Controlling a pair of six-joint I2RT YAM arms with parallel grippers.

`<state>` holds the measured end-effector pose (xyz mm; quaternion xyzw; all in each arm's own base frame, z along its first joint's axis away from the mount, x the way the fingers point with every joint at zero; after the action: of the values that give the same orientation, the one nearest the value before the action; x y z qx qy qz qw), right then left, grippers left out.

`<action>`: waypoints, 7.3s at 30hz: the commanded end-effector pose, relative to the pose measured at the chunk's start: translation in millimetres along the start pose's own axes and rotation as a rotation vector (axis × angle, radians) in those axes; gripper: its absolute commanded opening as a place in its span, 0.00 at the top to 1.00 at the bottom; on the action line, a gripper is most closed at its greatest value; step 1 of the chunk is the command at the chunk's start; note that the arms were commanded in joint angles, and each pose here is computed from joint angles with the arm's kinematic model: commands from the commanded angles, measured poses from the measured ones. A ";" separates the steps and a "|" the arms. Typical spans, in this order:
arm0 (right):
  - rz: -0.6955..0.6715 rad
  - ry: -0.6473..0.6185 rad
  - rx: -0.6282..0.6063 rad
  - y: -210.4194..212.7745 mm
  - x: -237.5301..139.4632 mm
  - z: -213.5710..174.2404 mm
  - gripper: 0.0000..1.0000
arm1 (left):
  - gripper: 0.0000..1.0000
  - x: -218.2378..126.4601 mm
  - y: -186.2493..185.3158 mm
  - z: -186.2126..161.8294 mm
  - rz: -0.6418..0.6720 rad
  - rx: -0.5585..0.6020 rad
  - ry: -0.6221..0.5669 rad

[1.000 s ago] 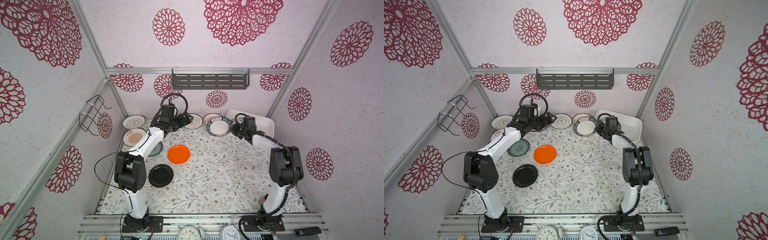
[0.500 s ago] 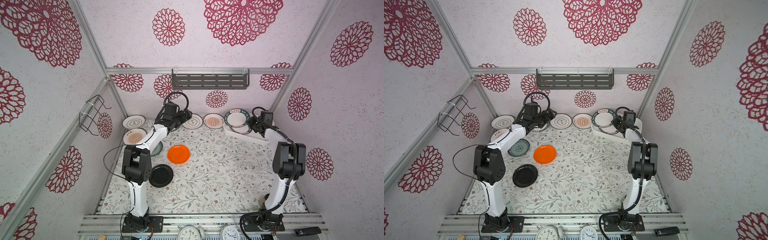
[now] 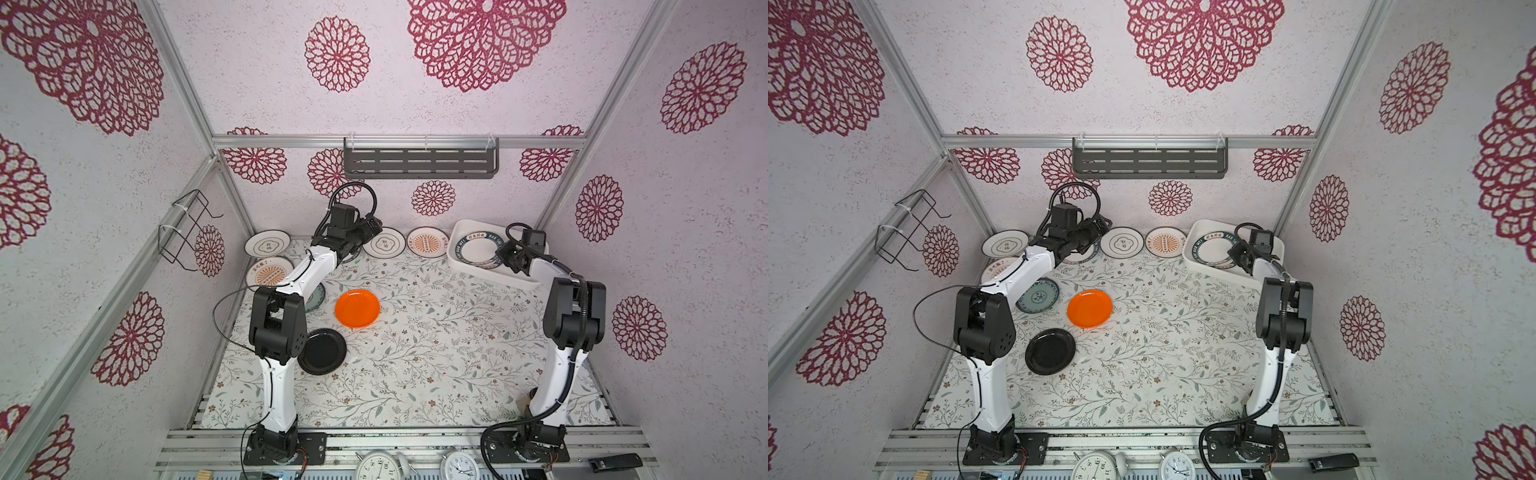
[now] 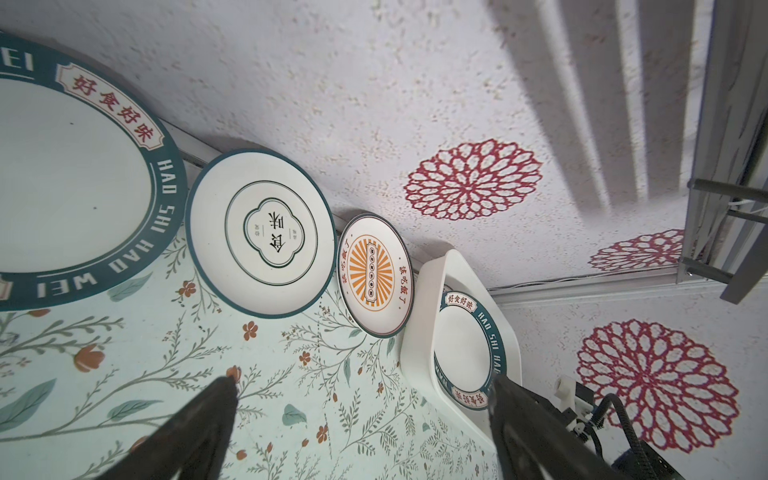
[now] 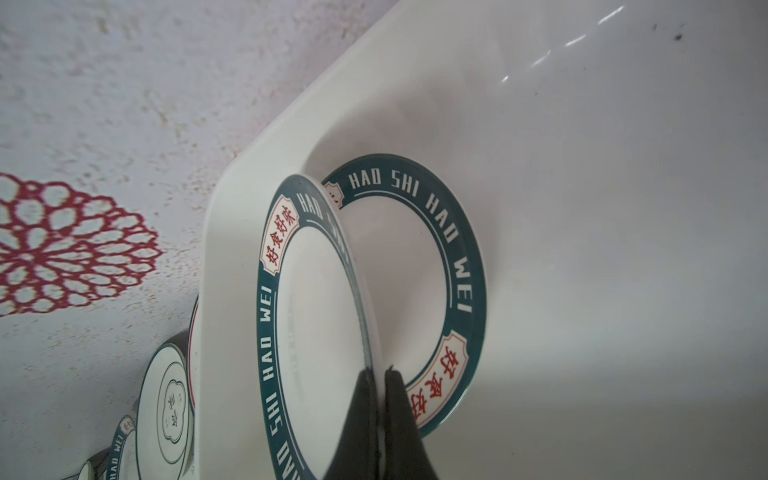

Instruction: Place the plates into the plastic bin on the countertop

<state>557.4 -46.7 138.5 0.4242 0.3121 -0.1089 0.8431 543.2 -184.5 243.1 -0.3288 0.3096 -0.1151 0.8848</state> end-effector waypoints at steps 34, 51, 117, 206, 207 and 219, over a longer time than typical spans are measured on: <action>-0.033 0.040 -0.059 -15.3 12.3 10.6 0.52 | 0.03 0.0 4.6 -3.7 0.018 -0.032 -0.023; -0.068 -0.067 -0.349 70.0 -53.0 -1.7 0.27 | 0.03 -47.0 12.0 -18.5 0.036 -0.043 -0.042; 0.697 0.270 -0.435 315.1 -62.0 -226.1 0.05 | 0.23 -122.9 394.7 -12.7 0.446 -0.765 -0.222; 0.797 0.452 -0.368 304.0 -133.1 -282.9 0.22 | 1.00 -145.4 73.2 0.4 -0.166 -0.221 0.045; 0.792 0.454 -0.367 304.0 -131.0 -284.0 0.25 | 1.00 -144.4 69.9 -1.0 -0.177 -0.218 0.050; 0.724 0.443 -0.370 299.2 -121.2 -282.7 0.77 | 1.00 -142.8 57.5 0.7 -0.223 -0.193 0.052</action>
<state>472.2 348.0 264.6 0.3611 0.3493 0.3370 0.7963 423.8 -79.9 249.9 -0.4551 0.3395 -0.1560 0.8083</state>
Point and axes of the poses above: each gripper's point midway between its finger pads, its own x axis out along the fingers, its own y axis along the line the jaws close on, z = x × y, the point moved 5 cm from there along -x, back along the fingers, and after that the axes turned 6 degrees about x, right-handed, at the moved point
